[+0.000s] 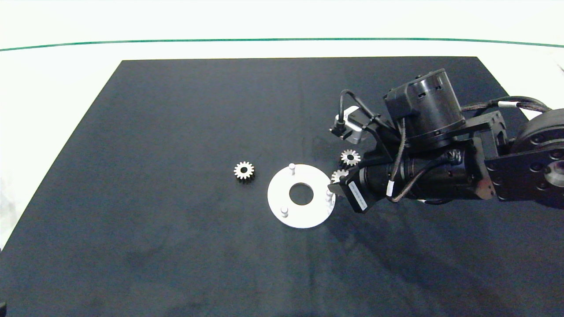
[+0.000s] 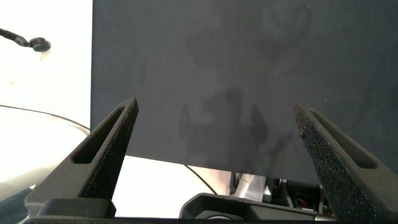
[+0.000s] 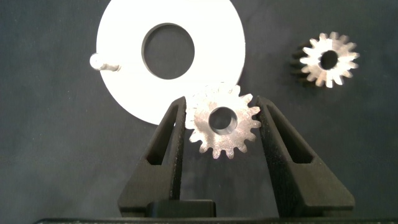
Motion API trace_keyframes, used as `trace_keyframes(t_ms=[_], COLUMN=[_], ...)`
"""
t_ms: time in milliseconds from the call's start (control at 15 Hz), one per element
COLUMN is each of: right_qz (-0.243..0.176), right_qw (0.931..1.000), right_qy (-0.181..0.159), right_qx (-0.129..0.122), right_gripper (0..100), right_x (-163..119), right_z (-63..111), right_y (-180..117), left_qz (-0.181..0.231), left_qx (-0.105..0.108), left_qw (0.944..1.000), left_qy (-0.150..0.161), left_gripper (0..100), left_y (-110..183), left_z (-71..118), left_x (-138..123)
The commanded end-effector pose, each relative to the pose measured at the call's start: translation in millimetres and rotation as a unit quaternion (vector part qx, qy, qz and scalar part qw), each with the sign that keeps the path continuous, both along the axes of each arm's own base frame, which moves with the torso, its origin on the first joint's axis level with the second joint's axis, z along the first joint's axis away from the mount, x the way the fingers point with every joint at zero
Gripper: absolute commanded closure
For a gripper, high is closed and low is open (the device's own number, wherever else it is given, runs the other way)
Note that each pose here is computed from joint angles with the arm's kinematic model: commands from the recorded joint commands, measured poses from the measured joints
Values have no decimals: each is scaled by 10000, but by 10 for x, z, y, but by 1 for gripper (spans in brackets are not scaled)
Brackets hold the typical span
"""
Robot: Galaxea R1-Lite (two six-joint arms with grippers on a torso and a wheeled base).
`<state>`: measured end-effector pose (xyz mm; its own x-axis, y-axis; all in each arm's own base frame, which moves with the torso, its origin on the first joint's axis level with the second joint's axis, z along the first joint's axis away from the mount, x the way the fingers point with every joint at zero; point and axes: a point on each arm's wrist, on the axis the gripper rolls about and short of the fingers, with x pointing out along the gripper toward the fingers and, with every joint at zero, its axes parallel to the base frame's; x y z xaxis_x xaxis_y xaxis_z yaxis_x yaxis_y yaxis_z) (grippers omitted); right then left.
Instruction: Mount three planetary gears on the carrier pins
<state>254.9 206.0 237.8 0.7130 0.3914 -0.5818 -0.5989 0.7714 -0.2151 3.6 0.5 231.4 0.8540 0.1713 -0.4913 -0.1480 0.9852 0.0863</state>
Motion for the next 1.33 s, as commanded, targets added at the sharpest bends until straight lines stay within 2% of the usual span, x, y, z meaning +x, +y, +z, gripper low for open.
trace_keyframes(t_ms=[67, 467, 667, 867, 1200, 1333], right_qz=[25, -1, -30, -16, -4, -72], right_qw=[10000, 9999, 9999, 10000, 9999, 10000], right_qy=[72, 126, 15, 70, -20, -23], right_qx=[-53, -16, 98, 56, 116, 53], right_gripper=[78, 78, 78, 78, 78, 78], right_x=[28, 29, 64, 78, 88, 98], right_z=[-69, -99, -101, -148, -209, -251], right_y=[44, 71, 100, 118, 153, 157], left_qz=[-5, -5, -5, -5, -5, -5], left_qx=[8, 18, 18, 18, 18, 18], left_qw=[10000, 10000, 10000, 10000, 10000, 10000], left_qy=[-13, -58, -58, -58, -58, -58], left_gripper=[0, 0, 0, 0, 0, 0], left_y=[-4, -9, -9, -9, -9, -9], left_z=[-4, -4, -4, -4, -4, -4], left_x=[-19, -40, -40, -40, -40, -40])
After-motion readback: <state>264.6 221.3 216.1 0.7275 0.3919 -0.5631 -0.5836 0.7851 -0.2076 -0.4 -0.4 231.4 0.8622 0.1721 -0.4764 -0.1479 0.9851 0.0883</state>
